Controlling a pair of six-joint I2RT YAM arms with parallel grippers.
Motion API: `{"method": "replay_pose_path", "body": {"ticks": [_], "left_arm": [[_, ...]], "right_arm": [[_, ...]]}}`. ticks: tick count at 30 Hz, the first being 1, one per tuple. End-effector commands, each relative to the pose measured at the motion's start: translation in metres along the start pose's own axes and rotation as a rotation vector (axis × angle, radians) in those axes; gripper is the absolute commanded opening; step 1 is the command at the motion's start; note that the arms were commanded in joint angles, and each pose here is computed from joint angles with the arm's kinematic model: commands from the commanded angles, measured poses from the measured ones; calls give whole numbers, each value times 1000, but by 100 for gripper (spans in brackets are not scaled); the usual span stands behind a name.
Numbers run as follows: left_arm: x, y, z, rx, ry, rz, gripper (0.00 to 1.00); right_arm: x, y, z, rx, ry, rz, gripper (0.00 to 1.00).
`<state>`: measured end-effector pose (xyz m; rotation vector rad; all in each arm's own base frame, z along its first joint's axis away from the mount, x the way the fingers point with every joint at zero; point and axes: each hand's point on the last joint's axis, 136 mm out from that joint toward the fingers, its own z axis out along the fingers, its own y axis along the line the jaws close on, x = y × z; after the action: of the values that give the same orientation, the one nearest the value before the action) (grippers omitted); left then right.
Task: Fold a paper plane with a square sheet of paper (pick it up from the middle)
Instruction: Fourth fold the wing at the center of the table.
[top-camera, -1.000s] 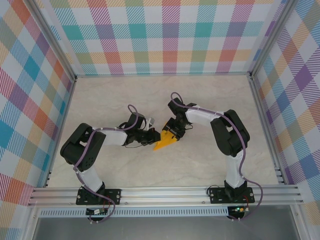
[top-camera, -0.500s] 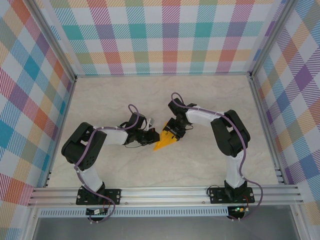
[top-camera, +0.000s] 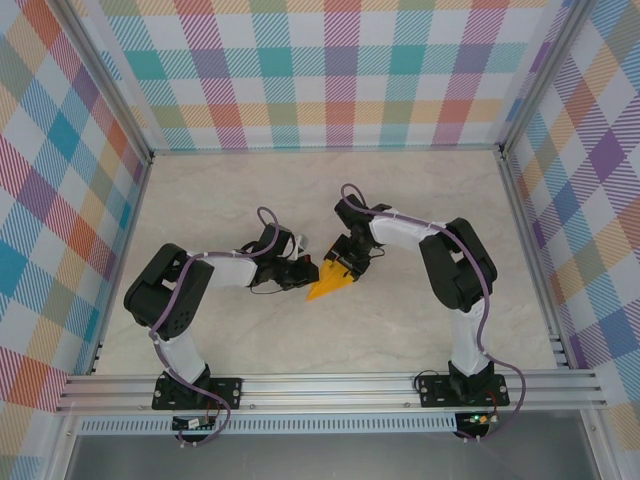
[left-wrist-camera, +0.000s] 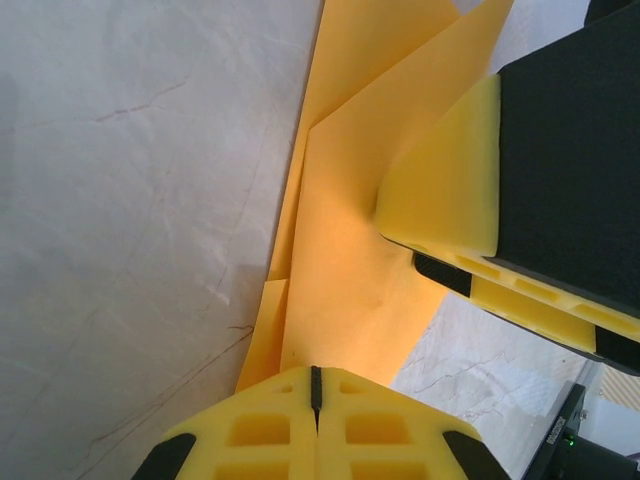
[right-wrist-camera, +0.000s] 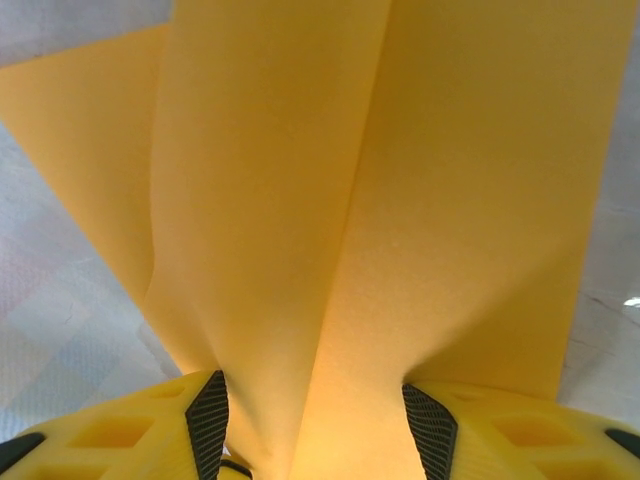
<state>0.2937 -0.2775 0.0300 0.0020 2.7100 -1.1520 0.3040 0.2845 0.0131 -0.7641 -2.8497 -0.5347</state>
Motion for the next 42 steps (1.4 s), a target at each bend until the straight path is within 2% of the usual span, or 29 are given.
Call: {"method": "replay_pose_path", "body": {"ticks": [1,9,24,42], "left_arm": [[1,3,2,-31,7,17,4],[1,4,2,-38,14,19,4],[4,7,8,-41,46,18,4],[-14,-15,6,22,1,39,8]], "right_arm": [[3,-80,49,287,41,51,55],[4,-83,51,314,52,56,57],[4,-90,53,336,52,70,49],[5,-95,55,352,56,70,46]]}}
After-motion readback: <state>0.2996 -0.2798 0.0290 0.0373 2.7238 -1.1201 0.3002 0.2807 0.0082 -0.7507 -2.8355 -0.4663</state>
